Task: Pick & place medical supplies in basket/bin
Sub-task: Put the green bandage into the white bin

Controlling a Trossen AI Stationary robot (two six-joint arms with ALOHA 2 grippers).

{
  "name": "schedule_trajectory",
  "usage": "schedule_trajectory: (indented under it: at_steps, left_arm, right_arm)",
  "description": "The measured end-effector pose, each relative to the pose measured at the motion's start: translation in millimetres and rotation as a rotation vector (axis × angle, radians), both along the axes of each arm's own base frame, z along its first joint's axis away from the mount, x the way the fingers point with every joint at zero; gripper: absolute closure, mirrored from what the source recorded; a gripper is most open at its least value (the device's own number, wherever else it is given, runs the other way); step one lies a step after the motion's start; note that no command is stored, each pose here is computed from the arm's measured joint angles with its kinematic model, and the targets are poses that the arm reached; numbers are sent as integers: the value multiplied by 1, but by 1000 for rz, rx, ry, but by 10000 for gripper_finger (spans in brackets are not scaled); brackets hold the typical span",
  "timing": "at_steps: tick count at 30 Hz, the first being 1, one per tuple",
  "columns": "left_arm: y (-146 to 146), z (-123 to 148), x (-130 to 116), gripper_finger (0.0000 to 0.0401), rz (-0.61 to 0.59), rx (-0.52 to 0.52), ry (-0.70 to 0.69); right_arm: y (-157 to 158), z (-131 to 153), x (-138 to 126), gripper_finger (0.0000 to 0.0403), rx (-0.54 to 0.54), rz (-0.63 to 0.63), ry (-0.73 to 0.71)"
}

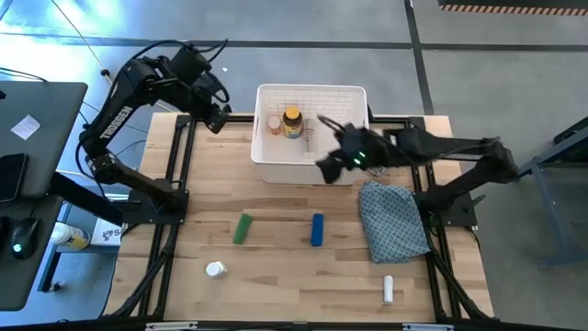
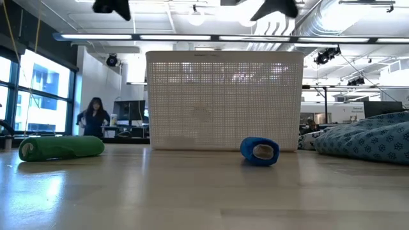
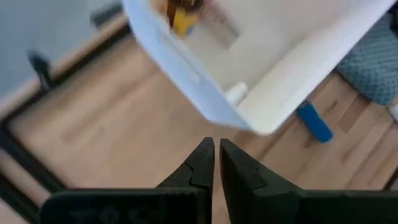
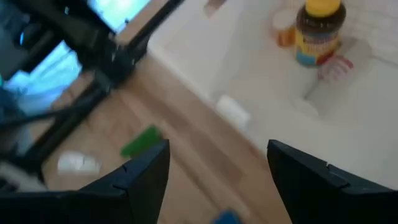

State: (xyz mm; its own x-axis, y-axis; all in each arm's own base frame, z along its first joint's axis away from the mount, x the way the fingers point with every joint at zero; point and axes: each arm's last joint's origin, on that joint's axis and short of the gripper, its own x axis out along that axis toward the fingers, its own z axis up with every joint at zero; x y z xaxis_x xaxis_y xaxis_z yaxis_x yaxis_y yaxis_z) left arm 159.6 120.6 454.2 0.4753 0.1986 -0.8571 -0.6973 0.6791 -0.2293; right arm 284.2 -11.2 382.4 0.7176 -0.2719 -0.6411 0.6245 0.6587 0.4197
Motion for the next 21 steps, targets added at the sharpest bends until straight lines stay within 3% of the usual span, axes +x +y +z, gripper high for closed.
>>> schedule_trajectory:
  at_steps: [4, 9, 15, 21]
  left_arm:
    - [-15, -16, 7, 339, 50, -80, 39]
    - [-37, -36, 12, 338, 120, -75, 131]
    - [-64, -52, 24, 338, 131, -112, 176]
    - [-83, -64, 34, 330, 135, -156, 213]
  right_arm:
    - [26, 10, -26, 144, -65, 35, 33]
    - [47, 22, -48, 144, -144, 82, 4]
    - [70, 16, -60, 144, -126, 175, 71]
    - [93, 17, -70, 144, -182, 152, 31]
